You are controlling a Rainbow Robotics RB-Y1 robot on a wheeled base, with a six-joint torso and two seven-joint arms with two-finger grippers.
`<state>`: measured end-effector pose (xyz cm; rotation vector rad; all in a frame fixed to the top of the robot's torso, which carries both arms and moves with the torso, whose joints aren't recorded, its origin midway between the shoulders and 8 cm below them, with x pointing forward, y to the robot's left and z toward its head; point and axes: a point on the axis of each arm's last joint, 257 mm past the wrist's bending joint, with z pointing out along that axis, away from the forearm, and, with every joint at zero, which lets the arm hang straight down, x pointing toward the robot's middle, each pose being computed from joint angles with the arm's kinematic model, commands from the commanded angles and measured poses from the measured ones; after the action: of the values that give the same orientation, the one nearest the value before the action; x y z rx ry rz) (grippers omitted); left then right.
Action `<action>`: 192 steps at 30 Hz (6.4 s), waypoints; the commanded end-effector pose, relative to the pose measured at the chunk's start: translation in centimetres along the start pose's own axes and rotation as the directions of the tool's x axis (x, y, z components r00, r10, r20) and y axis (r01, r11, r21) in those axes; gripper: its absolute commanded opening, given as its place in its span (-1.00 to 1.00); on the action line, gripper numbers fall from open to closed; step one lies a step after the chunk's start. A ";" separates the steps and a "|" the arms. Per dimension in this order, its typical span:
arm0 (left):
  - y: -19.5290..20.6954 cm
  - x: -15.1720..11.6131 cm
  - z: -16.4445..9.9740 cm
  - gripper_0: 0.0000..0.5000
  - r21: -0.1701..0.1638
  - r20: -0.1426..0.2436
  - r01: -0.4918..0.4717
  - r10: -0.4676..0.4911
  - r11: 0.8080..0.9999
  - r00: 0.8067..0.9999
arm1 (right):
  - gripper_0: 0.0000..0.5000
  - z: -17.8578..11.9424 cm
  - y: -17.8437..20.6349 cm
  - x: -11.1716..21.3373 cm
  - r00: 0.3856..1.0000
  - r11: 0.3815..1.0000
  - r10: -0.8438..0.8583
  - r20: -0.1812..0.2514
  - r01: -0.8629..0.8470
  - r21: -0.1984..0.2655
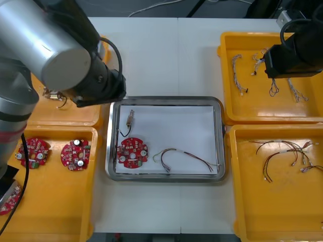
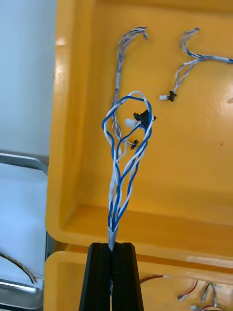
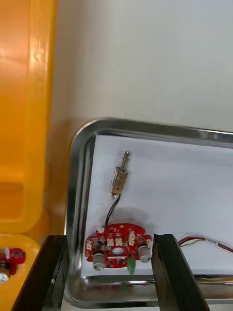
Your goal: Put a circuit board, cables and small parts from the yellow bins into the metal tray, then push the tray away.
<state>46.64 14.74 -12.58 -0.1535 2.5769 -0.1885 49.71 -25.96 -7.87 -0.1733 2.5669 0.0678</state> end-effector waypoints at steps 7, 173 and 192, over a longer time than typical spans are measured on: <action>6.0 -5.5 -4.0 1.00 -0.052 0.096 -0.118 0.123 0.992 0.988 | -1.00 -2.0 0.8 2.0 0.942 0.945 -0.328 0.066 0.327 0.027; 23.9 -8.0 4.8 1.00 -0.115 0.090 -0.418 0.428 0.901 0.899 | 1.00 -1.5 -9.7 13.9 0.990 0.971 0.138 0.024 -0.140 0.195; 25.2 -7.0 6.2 1.00 -0.069 0.103 -0.588 0.592 0.806 0.800 | 1.00 -1.3 -8.7 14.8 0.988 0.976 0.157 0.002 -0.156 0.155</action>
<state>54.19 36.94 -19.75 0.5422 2.4153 0.0308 38.30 -34.92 -16.36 0.0139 2.6109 -0.0457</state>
